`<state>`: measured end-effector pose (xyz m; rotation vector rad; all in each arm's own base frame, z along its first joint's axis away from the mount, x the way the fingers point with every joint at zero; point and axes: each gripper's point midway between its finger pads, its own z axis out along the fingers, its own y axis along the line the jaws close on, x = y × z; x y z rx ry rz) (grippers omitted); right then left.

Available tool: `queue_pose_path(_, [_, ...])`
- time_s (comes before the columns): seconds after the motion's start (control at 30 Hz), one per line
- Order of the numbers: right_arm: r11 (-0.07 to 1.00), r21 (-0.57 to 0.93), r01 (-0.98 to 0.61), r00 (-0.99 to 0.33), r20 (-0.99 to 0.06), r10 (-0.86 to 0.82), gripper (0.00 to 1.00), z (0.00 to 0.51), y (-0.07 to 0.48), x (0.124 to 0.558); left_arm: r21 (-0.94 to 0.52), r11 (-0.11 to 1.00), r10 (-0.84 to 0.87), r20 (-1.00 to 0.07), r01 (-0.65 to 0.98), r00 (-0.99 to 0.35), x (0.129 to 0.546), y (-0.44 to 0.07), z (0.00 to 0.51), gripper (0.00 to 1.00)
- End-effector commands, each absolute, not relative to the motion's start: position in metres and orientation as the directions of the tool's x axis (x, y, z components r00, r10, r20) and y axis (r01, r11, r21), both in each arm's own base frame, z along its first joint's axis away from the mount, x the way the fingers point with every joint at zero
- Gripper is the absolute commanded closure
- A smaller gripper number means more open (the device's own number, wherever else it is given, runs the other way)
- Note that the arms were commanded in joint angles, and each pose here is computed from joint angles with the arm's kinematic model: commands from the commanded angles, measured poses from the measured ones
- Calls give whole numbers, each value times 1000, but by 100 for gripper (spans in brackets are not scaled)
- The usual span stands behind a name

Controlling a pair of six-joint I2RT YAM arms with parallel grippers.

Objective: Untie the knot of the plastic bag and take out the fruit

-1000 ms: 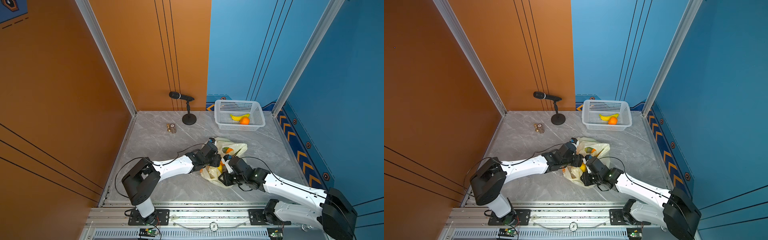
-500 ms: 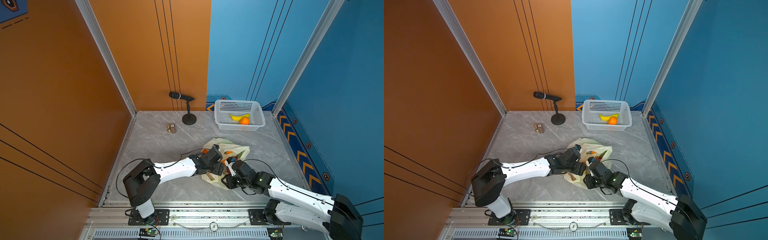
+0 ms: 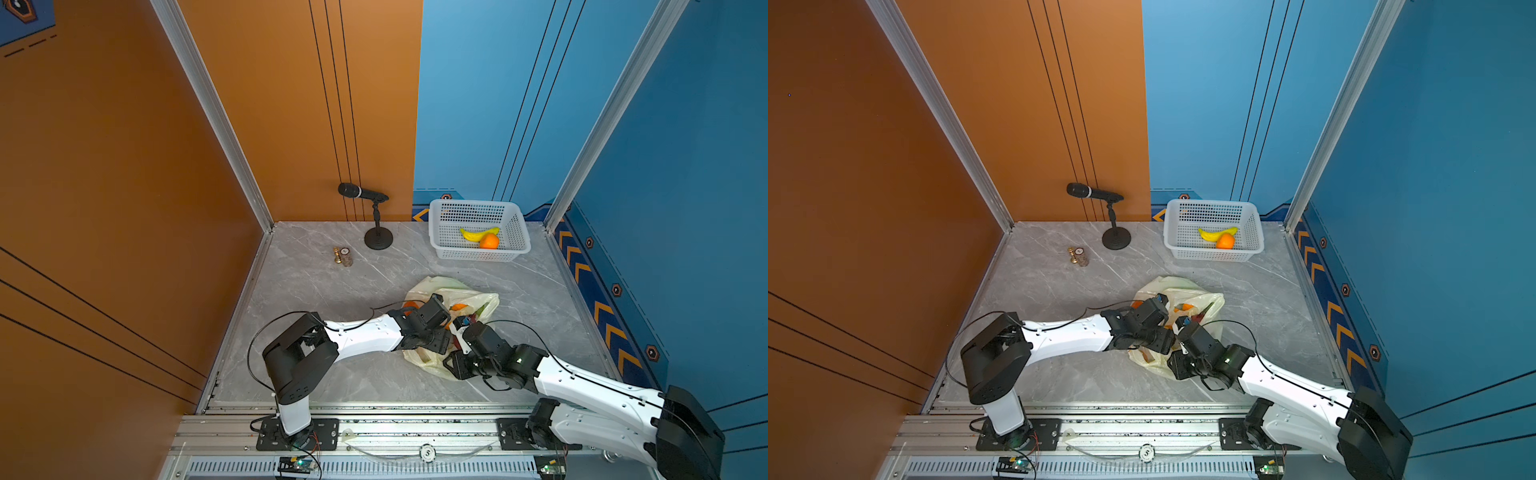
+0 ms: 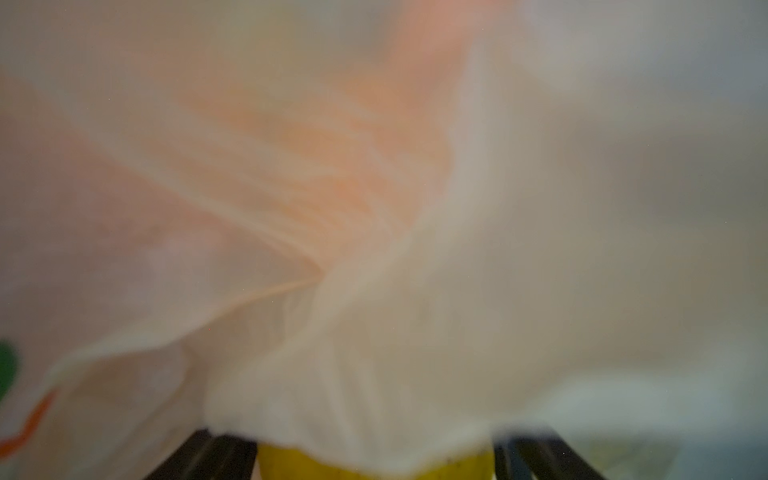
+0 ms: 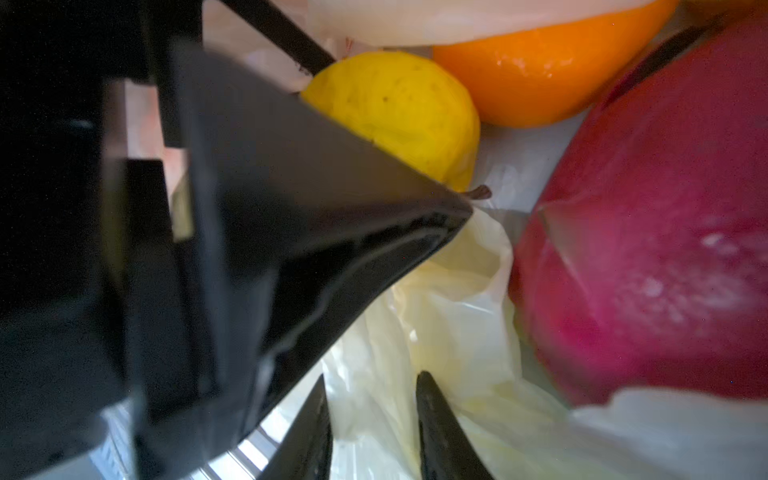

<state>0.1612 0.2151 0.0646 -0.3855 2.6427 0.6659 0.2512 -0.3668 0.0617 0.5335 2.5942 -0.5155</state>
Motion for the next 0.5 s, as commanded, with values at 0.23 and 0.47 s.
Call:
queue_pose_path(0.23, [873, 341, -350, -874, -455, -172, 51, 66, 203, 162, -200, 889, 304, -419, 413, -856, 253, -349, 45, 41])
queue_pose_path(0.47, [886, 301, -352, -830, -539, -146, 27, 101, 192, 175, -285, 845, 285, -477, 453, -831, 253, -364, 69, 47])
